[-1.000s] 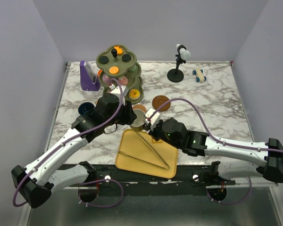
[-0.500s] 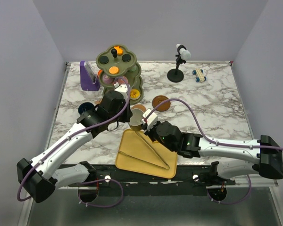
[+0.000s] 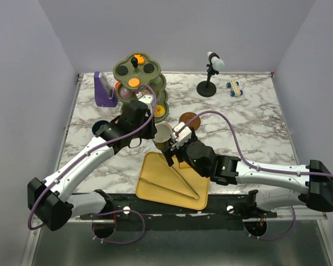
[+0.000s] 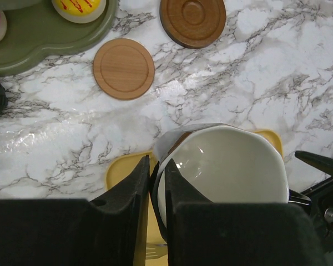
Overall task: Serve the afternoon tea
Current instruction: Pick up the cup at the center of the board, then place the cup on the coaster.
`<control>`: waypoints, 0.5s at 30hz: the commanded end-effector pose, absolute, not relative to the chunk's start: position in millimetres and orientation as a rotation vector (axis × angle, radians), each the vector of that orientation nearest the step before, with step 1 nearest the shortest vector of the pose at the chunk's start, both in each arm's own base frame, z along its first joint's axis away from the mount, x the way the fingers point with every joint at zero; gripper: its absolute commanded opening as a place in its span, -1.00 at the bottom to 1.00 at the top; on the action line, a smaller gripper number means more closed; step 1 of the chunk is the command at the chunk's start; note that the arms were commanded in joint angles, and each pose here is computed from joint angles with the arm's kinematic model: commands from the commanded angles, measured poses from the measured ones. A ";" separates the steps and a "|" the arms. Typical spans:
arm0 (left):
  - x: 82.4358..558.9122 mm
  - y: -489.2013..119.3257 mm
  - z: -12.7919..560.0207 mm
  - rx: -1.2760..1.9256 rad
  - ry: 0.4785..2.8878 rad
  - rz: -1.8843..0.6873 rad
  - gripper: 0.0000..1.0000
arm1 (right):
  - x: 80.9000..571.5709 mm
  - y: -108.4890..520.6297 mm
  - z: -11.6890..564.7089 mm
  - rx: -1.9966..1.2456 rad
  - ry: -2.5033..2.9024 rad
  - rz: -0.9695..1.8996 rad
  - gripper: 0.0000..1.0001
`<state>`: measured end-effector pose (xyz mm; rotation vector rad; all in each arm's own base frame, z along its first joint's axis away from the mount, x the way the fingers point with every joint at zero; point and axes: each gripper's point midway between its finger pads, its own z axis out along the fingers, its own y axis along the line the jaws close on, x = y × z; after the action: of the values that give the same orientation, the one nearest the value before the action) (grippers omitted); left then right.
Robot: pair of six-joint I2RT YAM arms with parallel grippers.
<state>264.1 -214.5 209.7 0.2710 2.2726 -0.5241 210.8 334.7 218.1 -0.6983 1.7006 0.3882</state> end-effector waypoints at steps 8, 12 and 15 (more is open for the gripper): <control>326.3 -229.0 242.0 0.336 2.152 -0.561 -1.00 | 186.4 289.2 240.0 -0.555 1.764 0.521 0.99; 341.8 -233.9 228.9 0.456 2.138 -0.523 -1.00 | 174.8 269.2 243.7 -0.515 1.748 0.595 1.00; 352.1 -236.0 225.0 0.544 2.108 -0.493 -1.00 | 170.0 258.2 247.1 -0.477 1.733 0.637 0.99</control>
<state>329.7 -218.6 192.9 0.3765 2.2836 -0.4509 180.4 269.1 262.2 -0.4884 1.6909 0.5974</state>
